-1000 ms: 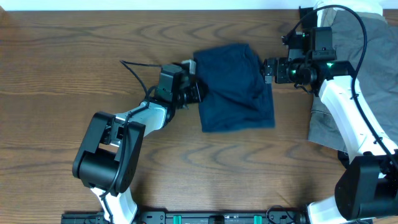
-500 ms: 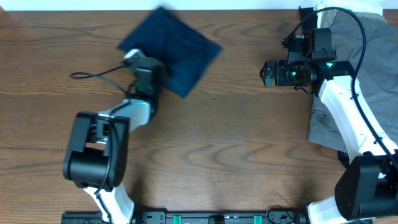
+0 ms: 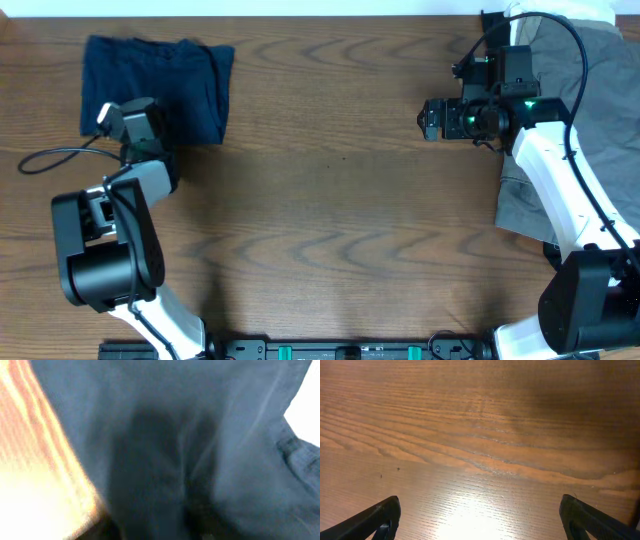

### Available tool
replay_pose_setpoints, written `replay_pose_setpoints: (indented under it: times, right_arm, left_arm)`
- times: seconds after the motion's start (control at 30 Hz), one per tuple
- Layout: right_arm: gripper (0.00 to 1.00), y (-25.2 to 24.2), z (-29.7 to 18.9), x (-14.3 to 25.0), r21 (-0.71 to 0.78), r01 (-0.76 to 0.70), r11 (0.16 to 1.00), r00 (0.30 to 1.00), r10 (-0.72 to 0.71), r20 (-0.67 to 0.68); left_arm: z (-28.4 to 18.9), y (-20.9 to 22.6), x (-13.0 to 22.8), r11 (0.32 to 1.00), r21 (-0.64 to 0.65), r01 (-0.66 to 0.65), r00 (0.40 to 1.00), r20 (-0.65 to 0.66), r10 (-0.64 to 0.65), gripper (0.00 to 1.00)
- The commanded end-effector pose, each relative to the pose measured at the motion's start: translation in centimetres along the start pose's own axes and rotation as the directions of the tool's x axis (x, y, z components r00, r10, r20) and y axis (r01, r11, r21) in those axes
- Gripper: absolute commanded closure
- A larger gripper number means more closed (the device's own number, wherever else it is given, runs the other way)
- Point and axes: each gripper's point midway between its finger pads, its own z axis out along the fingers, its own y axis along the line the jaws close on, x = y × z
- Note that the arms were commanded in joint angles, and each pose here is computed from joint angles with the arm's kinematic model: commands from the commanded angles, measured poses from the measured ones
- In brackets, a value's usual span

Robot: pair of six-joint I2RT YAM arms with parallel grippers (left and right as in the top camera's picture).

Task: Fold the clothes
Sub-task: 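Carry the folded shorts to the table's top-left corner with the left gripper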

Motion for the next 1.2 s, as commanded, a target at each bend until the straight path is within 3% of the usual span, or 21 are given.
replay_pose_setpoints:
  times: [0.0,0.1,0.27,0.47,0.57,0.73,0.83,0.97,1.17]
  right_arm:
    - [0.01,0.8,0.4,0.3,-0.015,0.009,1.000,1.000,-0.009,-0.012]
    - [0.01,0.8,0.4,0.4,-0.015,0.008,1.000,1.000,-0.009,-0.013]
    - [0.01,0.8,0.4,0.2,-0.016,0.011,1.000,1.000,-0.011,-0.006]
    - [0.01,0.9,0.4,-0.1,-0.018,0.015,1.000,1.000,-0.015,0.006]
    - [0.01,1.0,0.4,-0.5,-0.020,0.019,1.000,1.000,-0.019,0.020]
    - [0.01,1.1,0.4,-0.5,-0.022,0.025,0.999,0.999,-0.024,0.020]
    - [0.01,1.1,0.4,-0.2,-0.020,0.047,0.999,0.999,-0.047,0.011]
    - [0.01,1.1,0.4,0.2,-0.019,0.065,0.998,0.998,-0.065,-0.008]
    - [0.01,1.0,0.4,0.3,-0.019,0.067,0.998,0.998,-0.067,-0.011]
  left_arm:
    - [0.2,-1.0,2.1,0.992,0.069,-0.101,0.989,-0.102,0.108,0.28]
    - [-1.0,-2.1,3.8,0.941,0.181,-0.285,0.933,-0.173,0.316,0.02]
    - [-4.4,-2.2,1.9,0.848,0.183,-0.497,0.840,-0.145,0.523,0.02]
    - [-8.3,-4.1,-3.2,0.705,0.129,-0.698,0.714,0.042,0.699,0.02]
    - [-7.6,-4.6,-3.8,0.626,0.109,-0.773,0.634,0.093,0.767,0.02]
    - [-3.2,-4.5,-3.6,0.550,0.054,-0.834,0.550,0.163,0.819,0.02]
    - [-0.3,-4.9,-4.3,0.533,0.008,-0.846,0.515,0.270,0.814,0.02]
    - [2.4,-5.0,-5.7,0.571,-0.043,-0.820,0.509,0.402,0.761,0.02]
    - [6.8,-3.5,-6.7,0.587,-0.083,-0.805,0.523,0.368,0.769,0.02]
